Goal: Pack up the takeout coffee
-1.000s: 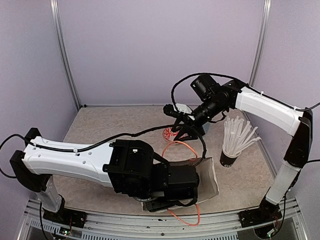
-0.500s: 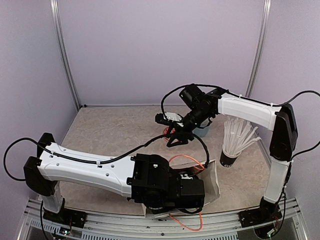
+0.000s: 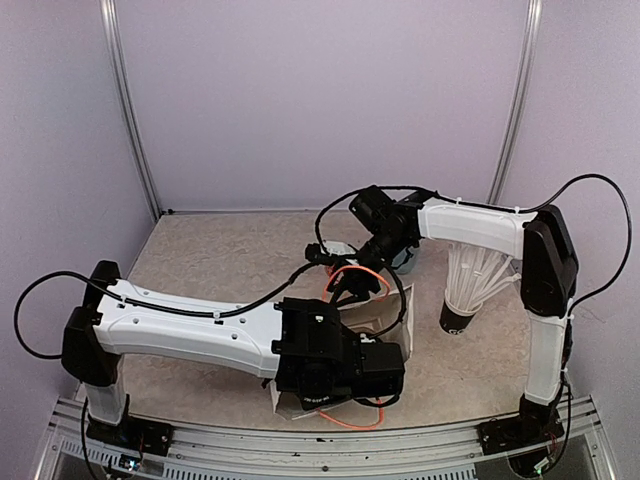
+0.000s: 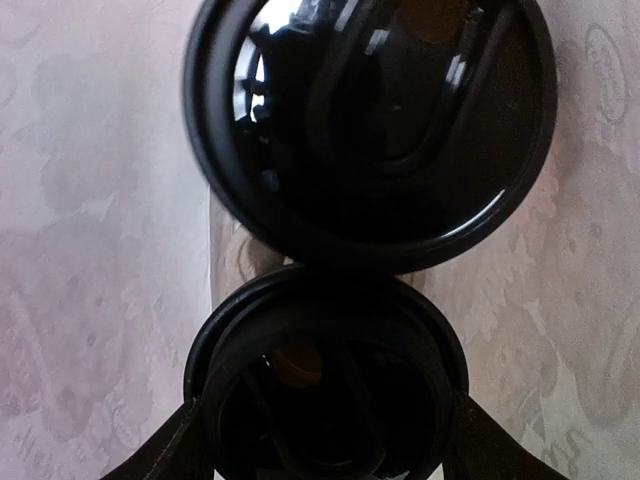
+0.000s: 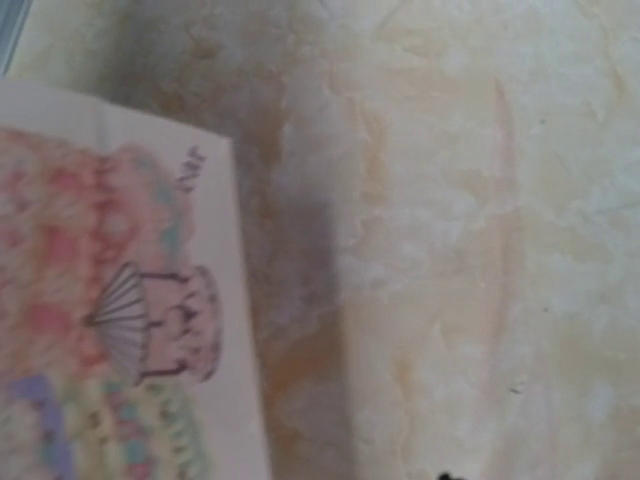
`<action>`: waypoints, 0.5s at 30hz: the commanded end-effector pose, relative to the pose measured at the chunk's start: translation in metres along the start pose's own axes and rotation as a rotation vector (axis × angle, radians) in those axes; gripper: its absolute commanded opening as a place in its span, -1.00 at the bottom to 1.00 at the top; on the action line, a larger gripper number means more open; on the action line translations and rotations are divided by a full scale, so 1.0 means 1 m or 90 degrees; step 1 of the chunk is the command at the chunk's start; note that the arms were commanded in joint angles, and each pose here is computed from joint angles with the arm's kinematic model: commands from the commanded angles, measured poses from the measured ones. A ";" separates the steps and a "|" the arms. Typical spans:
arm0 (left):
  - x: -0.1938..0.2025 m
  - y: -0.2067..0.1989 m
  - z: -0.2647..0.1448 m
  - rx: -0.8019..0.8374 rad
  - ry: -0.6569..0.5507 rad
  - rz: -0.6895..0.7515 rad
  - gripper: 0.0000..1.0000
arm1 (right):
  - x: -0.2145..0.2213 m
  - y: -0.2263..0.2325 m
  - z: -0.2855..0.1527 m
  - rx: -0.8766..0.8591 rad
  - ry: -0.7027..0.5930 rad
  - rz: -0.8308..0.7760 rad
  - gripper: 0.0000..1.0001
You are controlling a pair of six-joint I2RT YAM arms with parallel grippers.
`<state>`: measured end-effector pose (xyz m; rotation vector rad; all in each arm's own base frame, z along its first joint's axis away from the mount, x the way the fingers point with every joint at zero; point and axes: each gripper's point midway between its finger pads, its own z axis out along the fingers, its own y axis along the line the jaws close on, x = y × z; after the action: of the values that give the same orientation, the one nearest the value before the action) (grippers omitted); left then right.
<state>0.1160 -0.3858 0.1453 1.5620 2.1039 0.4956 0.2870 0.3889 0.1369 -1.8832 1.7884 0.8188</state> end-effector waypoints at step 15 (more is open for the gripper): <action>0.003 0.019 0.022 0.087 0.056 -0.081 0.24 | 0.012 0.027 0.005 -0.092 0.000 0.021 -0.02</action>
<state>0.1413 -0.3811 0.1398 1.5082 2.2051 0.4828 0.2705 0.3875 0.1364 -1.9195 1.7769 0.9237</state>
